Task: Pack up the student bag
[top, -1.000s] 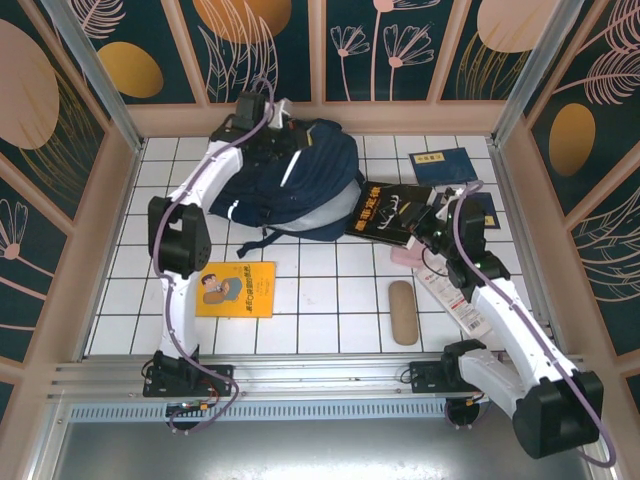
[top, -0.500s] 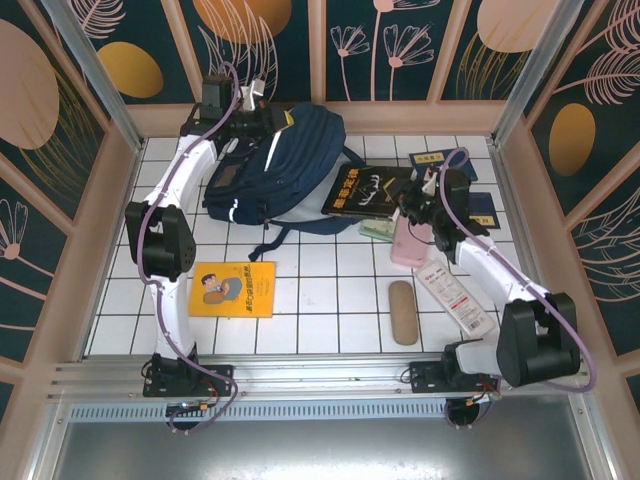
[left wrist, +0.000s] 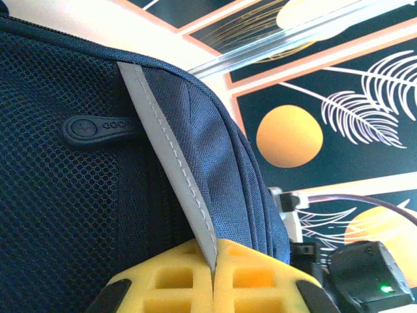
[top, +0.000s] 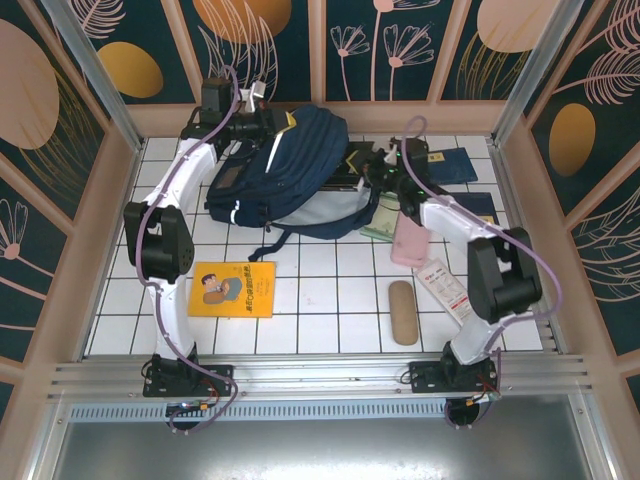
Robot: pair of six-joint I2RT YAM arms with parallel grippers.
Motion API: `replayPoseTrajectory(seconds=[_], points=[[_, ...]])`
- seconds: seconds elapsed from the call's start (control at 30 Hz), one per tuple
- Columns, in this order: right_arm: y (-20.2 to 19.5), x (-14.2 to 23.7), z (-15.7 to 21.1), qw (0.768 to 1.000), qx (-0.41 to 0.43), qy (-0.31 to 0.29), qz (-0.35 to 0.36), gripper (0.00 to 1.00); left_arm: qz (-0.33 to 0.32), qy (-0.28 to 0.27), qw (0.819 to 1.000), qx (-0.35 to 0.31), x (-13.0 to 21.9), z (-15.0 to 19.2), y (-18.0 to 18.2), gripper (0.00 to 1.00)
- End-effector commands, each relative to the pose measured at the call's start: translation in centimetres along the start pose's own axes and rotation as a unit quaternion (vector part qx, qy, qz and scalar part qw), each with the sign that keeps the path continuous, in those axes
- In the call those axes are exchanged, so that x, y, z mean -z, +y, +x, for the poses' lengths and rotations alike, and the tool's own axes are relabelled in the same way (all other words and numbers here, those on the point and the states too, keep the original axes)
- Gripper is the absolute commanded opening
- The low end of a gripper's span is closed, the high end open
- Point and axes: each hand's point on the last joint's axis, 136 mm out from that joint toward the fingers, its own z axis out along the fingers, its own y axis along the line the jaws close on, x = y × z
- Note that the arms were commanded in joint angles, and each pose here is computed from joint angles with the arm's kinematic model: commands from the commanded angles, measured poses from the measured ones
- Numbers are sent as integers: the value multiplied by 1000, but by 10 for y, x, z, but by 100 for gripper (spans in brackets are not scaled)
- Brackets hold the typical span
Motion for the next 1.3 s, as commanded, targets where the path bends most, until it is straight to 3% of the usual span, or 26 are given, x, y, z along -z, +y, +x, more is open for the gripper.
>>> replayPoseTrajectory(seconds=[0.0, 0.17, 0.47, 0.5, 0.57, 0.6, 0.67, 0.87, 0.97, 1.13, 1.27], points=[[46, -25, -1, 997, 11, 0, -73, 0, 87, -33, 990, -108, 39, -15, -95, 0], [36, -75, 8, 996, -6, 1, -85, 0, 95, -41, 989, -105, 47, -20, -98, 0], [-5, -167, 36, 998, 23, 57, -12, 0, 92, -38, 991, -88, 41, -22, -84, 0], [-7, -175, 37, 998, 34, 60, 2, 3, 91, -37, 992, -85, 40, -22, -81, 0], [-19, -181, 35, 997, 44, 56, 44, 30, 89, -38, 992, -83, 40, -24, -78, 0], [-25, -180, 33, 995, 51, 51, 62, 43, 87, -41, 992, -80, 41, -25, -76, 0], [-29, -173, 29, 993, 69, 39, 85, 57, 82, -47, 992, -77, 43, -29, -74, 0], [-3, -136, 17, 988, 135, 21, 71, 78, 64, -63, 994, -62, 51, -39, -56, 0], [10, -113, 6, 987, 147, 8, 62, 83, 61, -63, 994, -58, 49, -39, -51, 0], [3, -79, -16, 991, 108, -10, 81, 83, 50, -67, 995, -50, 47, -41, -43, 0], [-3, -49, -29, 988, 112, -31, 105, 76, 25, -72, 996, -45, 45, -41, -30, 0]])
